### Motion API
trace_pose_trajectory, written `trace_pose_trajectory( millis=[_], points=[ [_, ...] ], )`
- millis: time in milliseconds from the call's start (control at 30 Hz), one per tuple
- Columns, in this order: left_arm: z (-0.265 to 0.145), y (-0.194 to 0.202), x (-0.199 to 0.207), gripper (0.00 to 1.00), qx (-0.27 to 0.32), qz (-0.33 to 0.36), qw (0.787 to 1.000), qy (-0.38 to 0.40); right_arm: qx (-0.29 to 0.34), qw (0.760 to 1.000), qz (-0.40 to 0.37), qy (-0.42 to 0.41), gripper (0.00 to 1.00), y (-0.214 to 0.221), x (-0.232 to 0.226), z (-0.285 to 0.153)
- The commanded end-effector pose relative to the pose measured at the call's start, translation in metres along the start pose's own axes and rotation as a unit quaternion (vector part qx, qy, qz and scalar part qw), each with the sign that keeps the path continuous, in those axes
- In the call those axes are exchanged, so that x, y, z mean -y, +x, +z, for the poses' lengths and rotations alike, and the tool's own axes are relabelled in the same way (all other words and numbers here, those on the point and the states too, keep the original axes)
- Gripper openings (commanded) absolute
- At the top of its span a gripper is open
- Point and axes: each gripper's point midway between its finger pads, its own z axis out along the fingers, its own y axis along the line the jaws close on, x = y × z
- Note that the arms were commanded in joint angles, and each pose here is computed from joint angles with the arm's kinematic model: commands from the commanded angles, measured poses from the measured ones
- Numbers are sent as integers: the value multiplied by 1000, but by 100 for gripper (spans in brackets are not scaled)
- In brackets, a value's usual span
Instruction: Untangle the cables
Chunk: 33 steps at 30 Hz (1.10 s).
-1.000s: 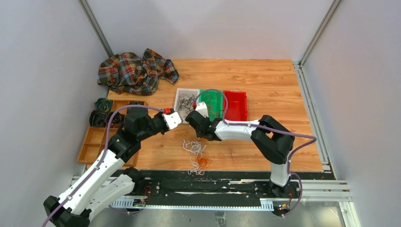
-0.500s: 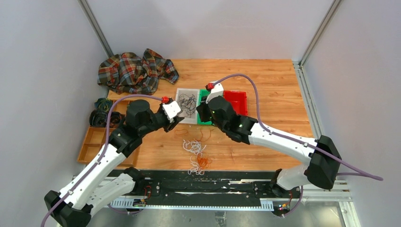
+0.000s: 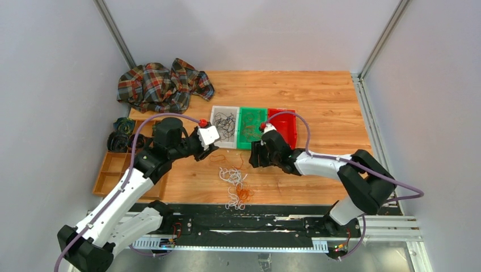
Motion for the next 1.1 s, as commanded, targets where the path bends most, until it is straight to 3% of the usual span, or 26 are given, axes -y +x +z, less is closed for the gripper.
trace_pose_trajectory(
  millis=[0, 267, 467, 833, 1067],
  points=[
    [5, 22, 0, 41, -39, 47, 998, 18, 23, 997, -5, -76, 56, -21, -22, 12],
    [13, 45, 3, 41, -71, 89, 993, 41, 26, 999, 0, -46, 51, -20, -8, 41],
    [15, 47, 2, 41, -73, 96, 992, 45, 26, 998, 7, -56, 40, -17, -11, 52],
    [11, 43, 4, 41, -65, 92, 993, 43, 42, 997, 7, -62, 1, -17, -17, 46],
    [12, 25, 3, 41, -39, 45, 998, 34, 101, 989, -1, -104, 1, -54, -40, 11]
  ],
)
